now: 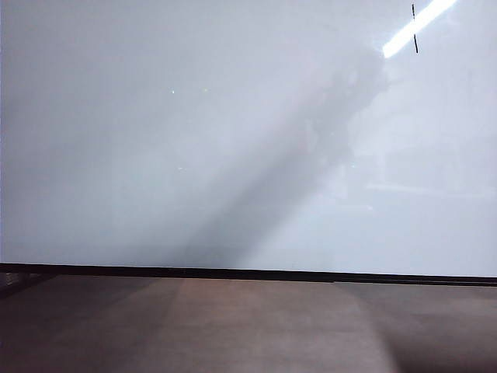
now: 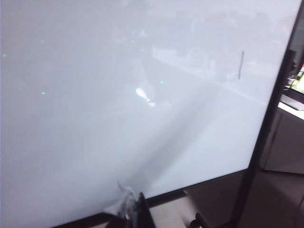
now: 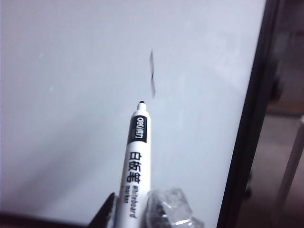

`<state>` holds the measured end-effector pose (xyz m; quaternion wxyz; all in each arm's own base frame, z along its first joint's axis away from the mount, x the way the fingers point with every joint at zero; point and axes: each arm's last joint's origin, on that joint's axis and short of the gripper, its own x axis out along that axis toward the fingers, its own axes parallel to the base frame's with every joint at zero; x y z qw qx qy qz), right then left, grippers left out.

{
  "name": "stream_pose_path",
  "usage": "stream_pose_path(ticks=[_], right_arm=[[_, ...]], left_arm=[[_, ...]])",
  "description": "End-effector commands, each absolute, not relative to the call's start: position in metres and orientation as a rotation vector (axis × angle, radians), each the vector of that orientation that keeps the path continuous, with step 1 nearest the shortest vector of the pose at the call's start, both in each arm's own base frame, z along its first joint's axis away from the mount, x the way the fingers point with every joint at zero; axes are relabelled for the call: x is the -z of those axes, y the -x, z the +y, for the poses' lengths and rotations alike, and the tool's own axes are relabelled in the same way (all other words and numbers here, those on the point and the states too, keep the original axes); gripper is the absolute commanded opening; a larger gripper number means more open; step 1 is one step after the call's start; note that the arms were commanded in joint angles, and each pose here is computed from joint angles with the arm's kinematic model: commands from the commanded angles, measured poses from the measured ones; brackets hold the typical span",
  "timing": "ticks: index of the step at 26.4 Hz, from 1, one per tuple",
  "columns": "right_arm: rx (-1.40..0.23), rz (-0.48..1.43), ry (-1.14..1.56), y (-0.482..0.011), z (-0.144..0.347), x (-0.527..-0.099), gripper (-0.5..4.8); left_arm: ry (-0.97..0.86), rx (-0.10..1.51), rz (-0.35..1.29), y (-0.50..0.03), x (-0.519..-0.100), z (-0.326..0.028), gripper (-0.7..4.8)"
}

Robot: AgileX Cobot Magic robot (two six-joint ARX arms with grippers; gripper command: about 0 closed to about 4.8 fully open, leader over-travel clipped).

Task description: Reach to the right to find the marker pen, pick it up, and write the number 1 on the whiteboard.

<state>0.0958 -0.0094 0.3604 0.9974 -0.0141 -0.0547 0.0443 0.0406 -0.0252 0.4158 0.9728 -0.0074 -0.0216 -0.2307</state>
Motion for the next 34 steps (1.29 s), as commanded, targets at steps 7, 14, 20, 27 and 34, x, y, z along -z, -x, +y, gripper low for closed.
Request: stream_pose_path(ticks=[7,14,20,27,34], right_arm=[[-0.114,-0.102,-0.065,-0.074,-0.004,-0.307,-0.06],[-0.15,-0.055,-0.146,-0.083,-0.001,-0.278,-0.06],[-0.131,0.019,-0.158,-0.095,0.0,-0.244,-0.06],[-0.156,0.124,-0.17,-0.103,0.002,-0.202,-0.06],[-0.171,0.16,-0.167,-0.102,0.006,-0.178,-0.06]], left_arm=[[0.077,0.496,0.104,-0.061,-0.332,-0.043,-0.05],[0.154,0.621,-0.027,-0.086,-0.276,-0.068,-0.05],[0.129,0.634,0.039,-0.093,-0.224,-0.075,-0.05],[0.152,0.732,0.152,-0.092,-0.191,-0.078,-0.05],[0.152,0.721,0.185,-0.092,-0.178,-0.078,-0.05]])
